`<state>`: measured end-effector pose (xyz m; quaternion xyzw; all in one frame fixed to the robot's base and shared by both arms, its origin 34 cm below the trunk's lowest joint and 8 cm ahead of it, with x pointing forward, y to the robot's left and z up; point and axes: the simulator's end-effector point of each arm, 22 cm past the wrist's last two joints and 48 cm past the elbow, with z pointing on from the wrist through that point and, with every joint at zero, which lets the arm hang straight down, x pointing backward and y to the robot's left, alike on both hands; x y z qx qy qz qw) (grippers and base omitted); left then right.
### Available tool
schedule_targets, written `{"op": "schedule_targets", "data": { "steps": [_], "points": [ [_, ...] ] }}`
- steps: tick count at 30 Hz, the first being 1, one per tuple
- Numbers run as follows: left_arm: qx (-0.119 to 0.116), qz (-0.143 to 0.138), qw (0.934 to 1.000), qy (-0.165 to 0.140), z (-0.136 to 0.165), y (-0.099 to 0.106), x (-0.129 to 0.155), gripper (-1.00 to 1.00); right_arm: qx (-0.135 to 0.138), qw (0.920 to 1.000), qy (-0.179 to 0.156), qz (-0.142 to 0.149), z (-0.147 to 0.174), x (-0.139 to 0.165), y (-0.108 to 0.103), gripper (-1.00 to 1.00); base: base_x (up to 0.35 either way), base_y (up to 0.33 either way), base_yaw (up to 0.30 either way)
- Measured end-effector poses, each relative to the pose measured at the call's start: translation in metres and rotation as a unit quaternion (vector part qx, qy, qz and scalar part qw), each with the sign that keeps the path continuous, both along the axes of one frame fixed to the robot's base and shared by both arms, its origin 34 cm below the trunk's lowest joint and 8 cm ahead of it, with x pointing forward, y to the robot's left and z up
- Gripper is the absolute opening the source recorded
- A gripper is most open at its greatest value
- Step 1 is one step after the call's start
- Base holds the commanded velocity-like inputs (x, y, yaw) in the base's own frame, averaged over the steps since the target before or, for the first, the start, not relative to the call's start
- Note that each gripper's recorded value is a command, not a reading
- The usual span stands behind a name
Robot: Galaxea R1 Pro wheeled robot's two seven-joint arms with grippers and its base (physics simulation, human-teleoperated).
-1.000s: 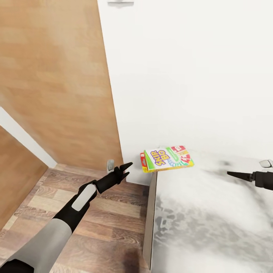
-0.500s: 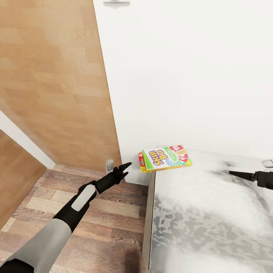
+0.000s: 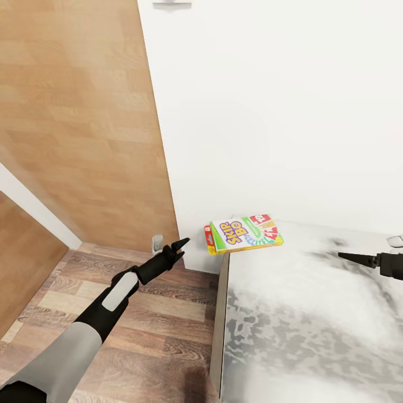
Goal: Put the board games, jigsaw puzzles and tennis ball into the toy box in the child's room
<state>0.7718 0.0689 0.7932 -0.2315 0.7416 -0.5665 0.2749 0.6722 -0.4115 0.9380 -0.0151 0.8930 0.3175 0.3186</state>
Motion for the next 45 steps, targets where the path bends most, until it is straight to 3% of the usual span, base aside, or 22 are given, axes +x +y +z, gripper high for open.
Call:
{"op": "schedule_targets", "data": {
  "steps": [7,15,30,45],
  "points": [
    [0.014,0.007,0.9999,0.003,-0.006,0.017,0.006,1.0,0.0,1.0,-0.003,0.005,0.002,0.0,0.004,1.0,0.0,0.0,0.0],
    [0.019,0.009,0.9998,0.001,-0.003,0.022,0.017,1.0,0.0,1.0,-0.004,0.006,0.002,0.0,0.006,1.0,0.0,0.0,0.0],
    [0.038,0.027,0.998,0.043,-0.03,0.041,0.034,1.0,0.003,0.9999,-0.006,0.014,0.002,-0.004,0.014,1.0,0.0,0.0,0.0],
    [0.041,0.029,0.9978,0.045,-0.028,0.041,0.046,1.0,0.003,0.9998,-0.004,0.017,0.001,-0.007,0.017,1.0,0.0,0.0,-0.058]
  ]
}}
